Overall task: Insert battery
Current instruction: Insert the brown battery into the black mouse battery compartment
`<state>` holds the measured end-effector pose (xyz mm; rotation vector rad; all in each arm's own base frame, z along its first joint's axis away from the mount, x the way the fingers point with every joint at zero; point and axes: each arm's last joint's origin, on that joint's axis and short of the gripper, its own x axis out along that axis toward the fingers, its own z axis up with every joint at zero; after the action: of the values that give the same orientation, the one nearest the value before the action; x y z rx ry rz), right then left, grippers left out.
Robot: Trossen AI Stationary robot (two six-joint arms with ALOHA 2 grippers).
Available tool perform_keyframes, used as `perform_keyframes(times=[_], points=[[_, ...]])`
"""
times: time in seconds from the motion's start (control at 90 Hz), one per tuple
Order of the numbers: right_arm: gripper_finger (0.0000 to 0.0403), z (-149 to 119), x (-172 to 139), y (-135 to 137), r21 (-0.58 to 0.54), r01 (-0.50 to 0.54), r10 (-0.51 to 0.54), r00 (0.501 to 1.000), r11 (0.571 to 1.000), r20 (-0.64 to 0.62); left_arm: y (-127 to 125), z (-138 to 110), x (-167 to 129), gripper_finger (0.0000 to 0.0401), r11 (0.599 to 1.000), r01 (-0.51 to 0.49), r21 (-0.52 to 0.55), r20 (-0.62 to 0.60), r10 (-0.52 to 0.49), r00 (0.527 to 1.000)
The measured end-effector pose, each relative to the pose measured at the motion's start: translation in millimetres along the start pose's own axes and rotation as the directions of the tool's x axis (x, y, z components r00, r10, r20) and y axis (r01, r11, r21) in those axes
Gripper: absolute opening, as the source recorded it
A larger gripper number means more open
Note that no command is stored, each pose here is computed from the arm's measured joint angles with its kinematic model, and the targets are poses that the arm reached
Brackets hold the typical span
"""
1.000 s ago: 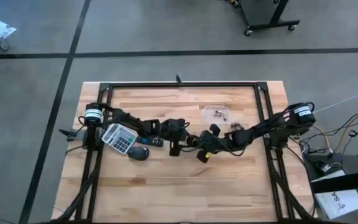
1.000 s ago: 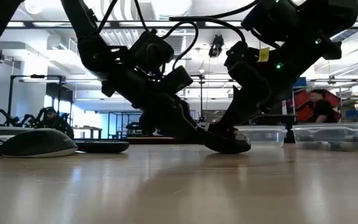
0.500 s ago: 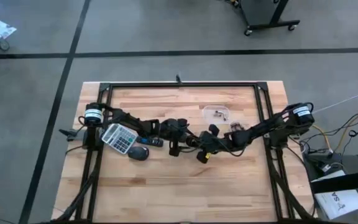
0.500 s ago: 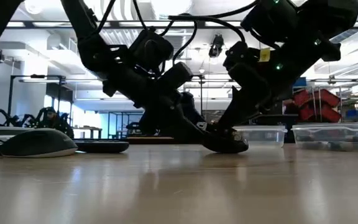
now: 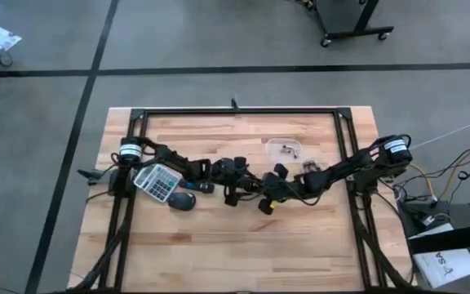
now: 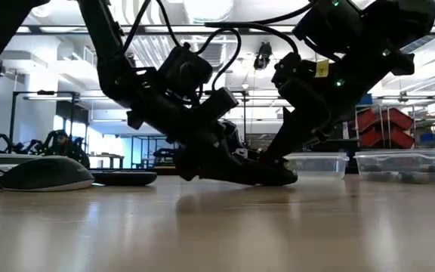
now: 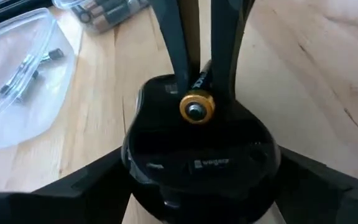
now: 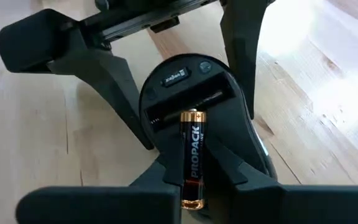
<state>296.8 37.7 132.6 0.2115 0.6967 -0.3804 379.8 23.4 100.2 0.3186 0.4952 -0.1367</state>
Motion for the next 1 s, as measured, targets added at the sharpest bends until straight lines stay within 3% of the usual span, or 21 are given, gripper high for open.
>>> perform_keyframes(times=[0.433, 1.0], points=[[0.0013, 0.1, 0.0, 0.0, 0.001, 0.002, -0.002, 1.000, 1.000, 0.002, -1.3, -5.7, 8.1, 0.0310, 0.999, -0.019, -0.046, 0.057, 0.021, 0.998], [0.0013, 0.2, 0.0, -0.2, 0.001, 0.004, -0.004, 1.000, 1.000, 0.003, -0.9, 0.5, 7.5, 0.0310, 0.999, -0.039, 0.024, 0.112, 0.037, 0.993]])
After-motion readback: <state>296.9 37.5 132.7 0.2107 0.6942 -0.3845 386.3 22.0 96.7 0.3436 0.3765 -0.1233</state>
